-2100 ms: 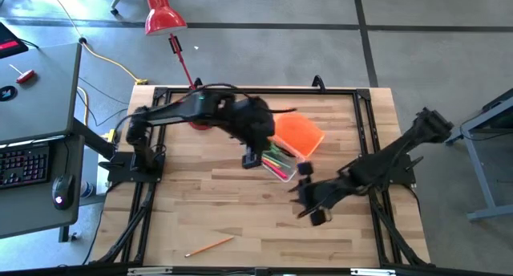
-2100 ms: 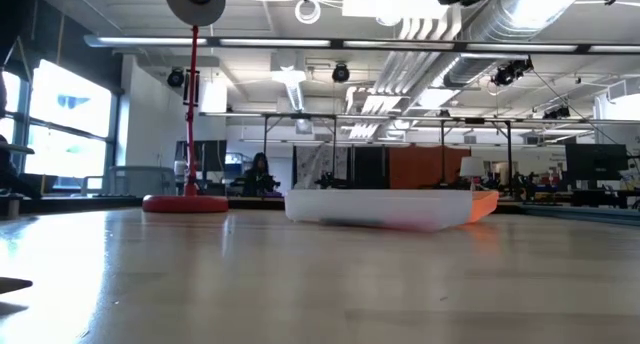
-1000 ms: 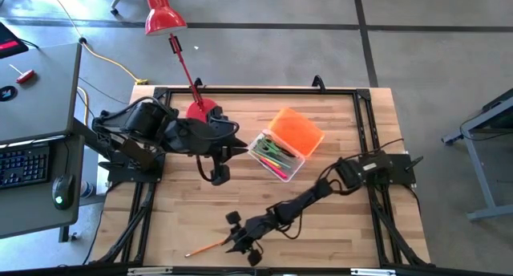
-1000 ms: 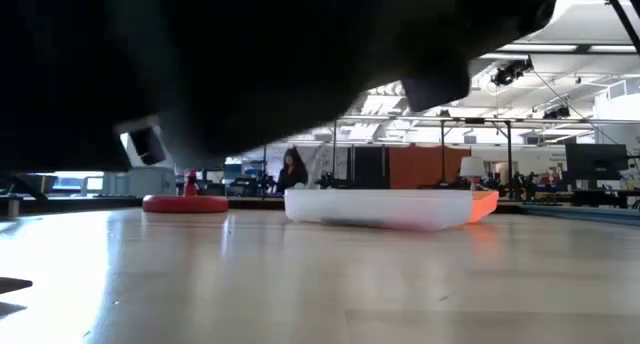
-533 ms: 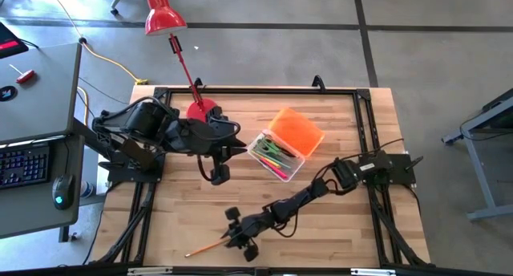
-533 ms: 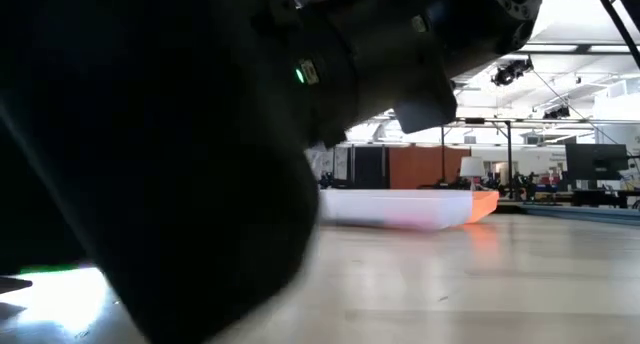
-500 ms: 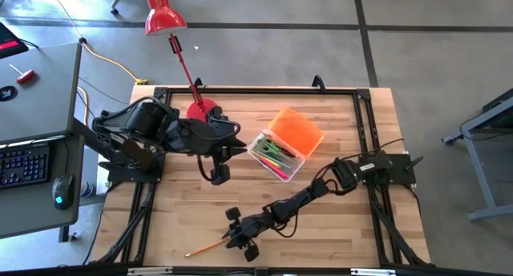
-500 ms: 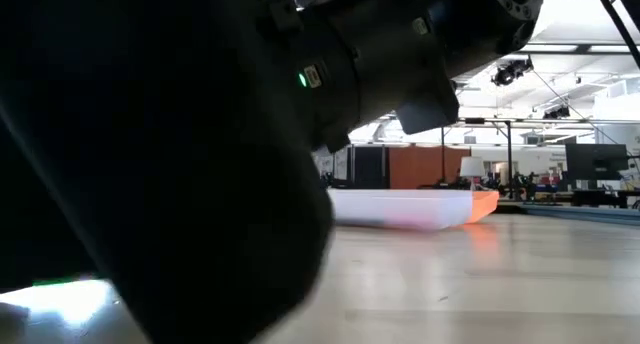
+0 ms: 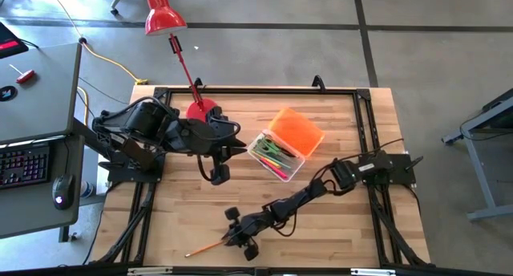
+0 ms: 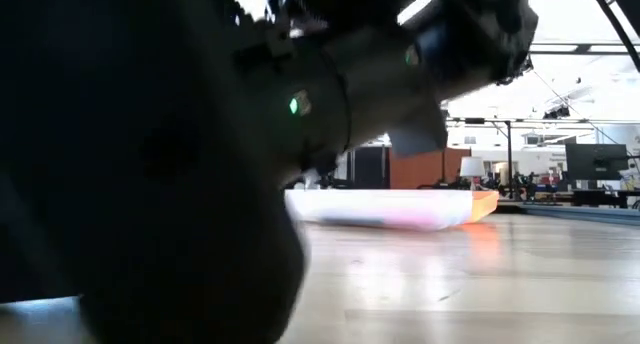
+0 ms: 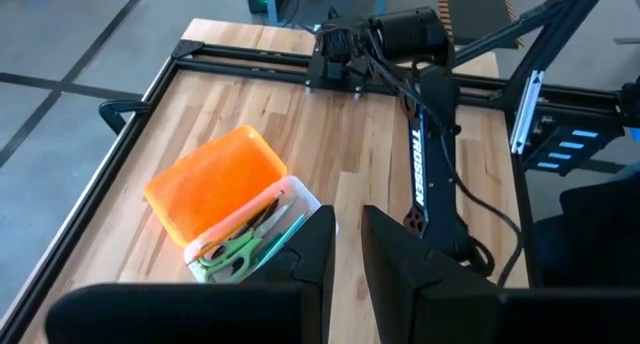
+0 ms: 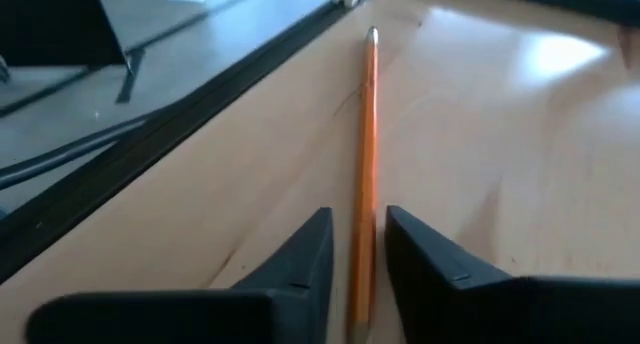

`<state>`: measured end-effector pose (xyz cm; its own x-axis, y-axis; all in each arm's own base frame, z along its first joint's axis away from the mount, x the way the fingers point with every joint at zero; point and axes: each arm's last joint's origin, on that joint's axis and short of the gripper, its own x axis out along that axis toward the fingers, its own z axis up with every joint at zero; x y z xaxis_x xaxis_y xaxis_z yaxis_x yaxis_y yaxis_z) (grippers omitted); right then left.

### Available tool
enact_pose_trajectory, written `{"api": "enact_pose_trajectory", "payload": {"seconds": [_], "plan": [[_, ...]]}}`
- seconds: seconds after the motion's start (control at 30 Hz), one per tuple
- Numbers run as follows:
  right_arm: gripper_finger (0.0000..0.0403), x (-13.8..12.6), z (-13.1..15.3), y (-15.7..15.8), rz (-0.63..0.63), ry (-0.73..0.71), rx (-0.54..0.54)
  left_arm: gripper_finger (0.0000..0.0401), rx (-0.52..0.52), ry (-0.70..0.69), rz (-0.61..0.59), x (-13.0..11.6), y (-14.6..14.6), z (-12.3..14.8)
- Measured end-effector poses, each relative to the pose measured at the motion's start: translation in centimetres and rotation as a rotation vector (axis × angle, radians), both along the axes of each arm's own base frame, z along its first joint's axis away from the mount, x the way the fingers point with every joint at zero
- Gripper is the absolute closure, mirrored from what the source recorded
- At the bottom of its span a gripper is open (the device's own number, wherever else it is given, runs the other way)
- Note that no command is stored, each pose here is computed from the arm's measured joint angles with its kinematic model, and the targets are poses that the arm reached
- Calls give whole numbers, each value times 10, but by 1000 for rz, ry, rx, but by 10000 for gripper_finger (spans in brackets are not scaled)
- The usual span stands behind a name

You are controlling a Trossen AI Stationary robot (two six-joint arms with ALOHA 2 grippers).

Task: Pick & place school supplies into a supply box
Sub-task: Put the orange pencil into the supply box

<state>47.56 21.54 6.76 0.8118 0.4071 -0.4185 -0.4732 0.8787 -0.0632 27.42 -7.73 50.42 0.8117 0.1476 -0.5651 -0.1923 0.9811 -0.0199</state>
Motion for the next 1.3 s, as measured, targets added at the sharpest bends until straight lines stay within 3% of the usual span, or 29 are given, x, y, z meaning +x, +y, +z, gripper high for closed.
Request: {"api": "enact_pose_trajectory", "payload": {"seconds": [0.13, 0.27, 0.4, 0.5, 0.73, 0.9, 1.1, 1.3], "plan": [[388, 0, -26, -1, 12, 17, -2, 318, -1, -3, 1, 0, 0, 0], [387, -2, -33, -1, -44, 32, -41, 318, -3, -3, -2, 0, 0, 0], [394, -1, -4, -1, -58, 26, -60, 318, -14, -1, -10, 0, -1, 0], [396, -7, 26, -4, -35, 71, -140, 318, -20, 0, -12, 0, -1, 0], [398, -26, 99, -26, -268, 75, -365, 318, -63, -3, -19, 1, -2, 0], [391, -74, 113, -52, -413, 124, -421, 318, -133, -38, 6, 2, -3, 3], [394, -165, 139, -99, -680, 113, -399, 318, -142, -57, -5, 3, -6, 4], [395, -249, 150, -146, -975, -4, -196, 318, -118, -71, 32, 3, -4, 5]]}}
